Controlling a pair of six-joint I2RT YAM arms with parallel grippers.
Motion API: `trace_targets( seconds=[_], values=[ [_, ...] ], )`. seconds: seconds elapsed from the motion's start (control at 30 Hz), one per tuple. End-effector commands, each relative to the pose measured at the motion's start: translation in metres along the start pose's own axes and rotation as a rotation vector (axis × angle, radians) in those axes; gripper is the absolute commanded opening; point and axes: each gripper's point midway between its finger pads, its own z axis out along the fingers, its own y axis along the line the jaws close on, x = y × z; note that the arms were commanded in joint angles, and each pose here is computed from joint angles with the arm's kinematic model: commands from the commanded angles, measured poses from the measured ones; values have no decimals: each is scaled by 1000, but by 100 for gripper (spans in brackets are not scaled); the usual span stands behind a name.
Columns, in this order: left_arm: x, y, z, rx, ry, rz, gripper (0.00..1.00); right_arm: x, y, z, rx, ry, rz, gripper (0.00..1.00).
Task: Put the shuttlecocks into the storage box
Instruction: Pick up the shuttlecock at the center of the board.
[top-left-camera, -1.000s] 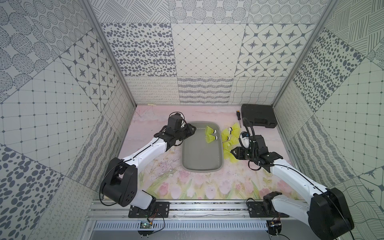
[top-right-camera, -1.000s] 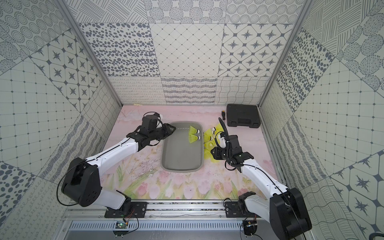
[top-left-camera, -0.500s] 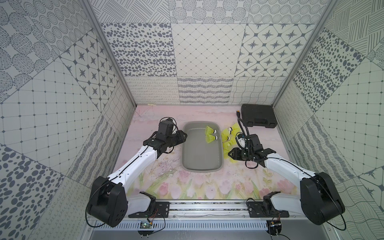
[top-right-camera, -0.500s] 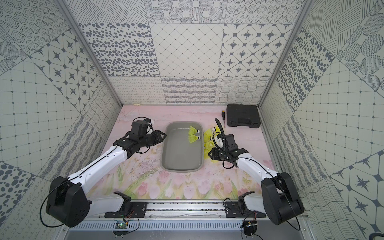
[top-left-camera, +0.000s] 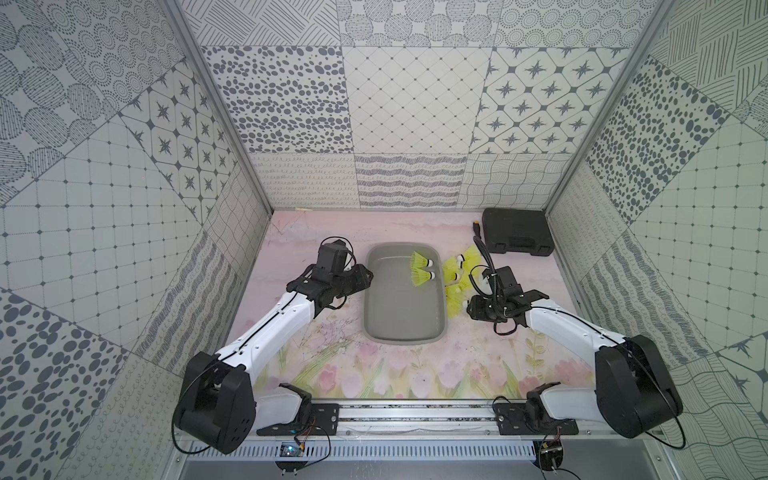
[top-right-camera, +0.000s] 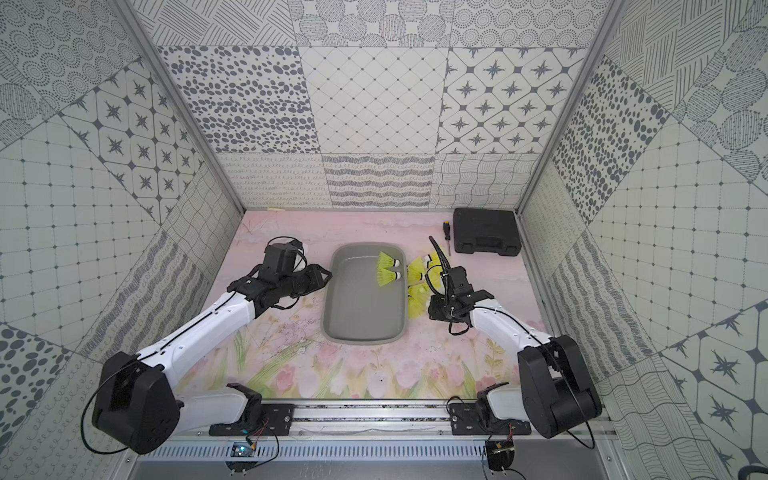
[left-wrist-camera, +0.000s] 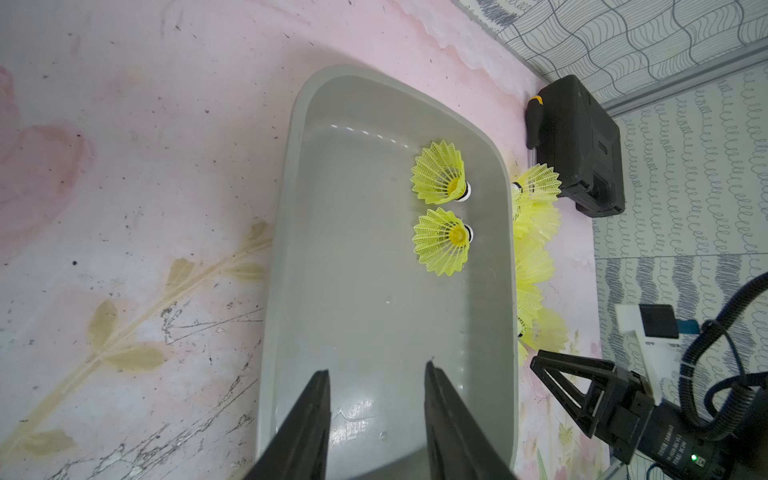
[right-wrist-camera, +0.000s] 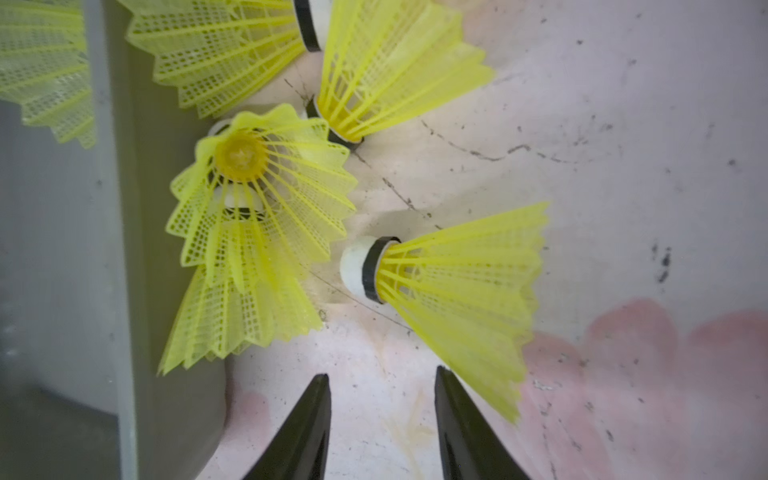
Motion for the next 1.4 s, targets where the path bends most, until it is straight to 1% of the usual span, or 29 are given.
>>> trace_targets(
  seconds=[0.0,0.07,0.13,0.27,0.33,0.47,0.6,0.7,0.87,1.07,1.37],
  values=[
    [2,6,2,-21,11,21,41,-13,-14,-1,90,-36,27,48],
    [3,7,2,-21,14,23,41,-15,-12,1,76,-34,41,48],
    [4,7,3,-23,16,24,41,-18,-8,3,55,-36,53,54],
    [4,8,4,-24,17,24,41,-23,6,4,-21,-44,86,55],
    [4,9,5,-27,20,24,41,-23,12,6,-55,-43,111,58],
    [4,10,6,-29,21,22,41,-26,16,11,-94,-66,221,65],
    [4,9,7,-23,22,23,41,-29,14,16,-103,-103,355,64],
    [4,8,7,-17,24,23,41,-29,5,19,-69,-125,436,64],
    [5,10,8,-21,28,23,41,-26,-3,25,-48,-155,520,65],
    [5,10,9,-19,31,23,41,-29,-6,31,-37,-186,559,62],
    [7,11,12,-18,40,23,41,-26,-7,41,4,-187,559,59]
  ],
)
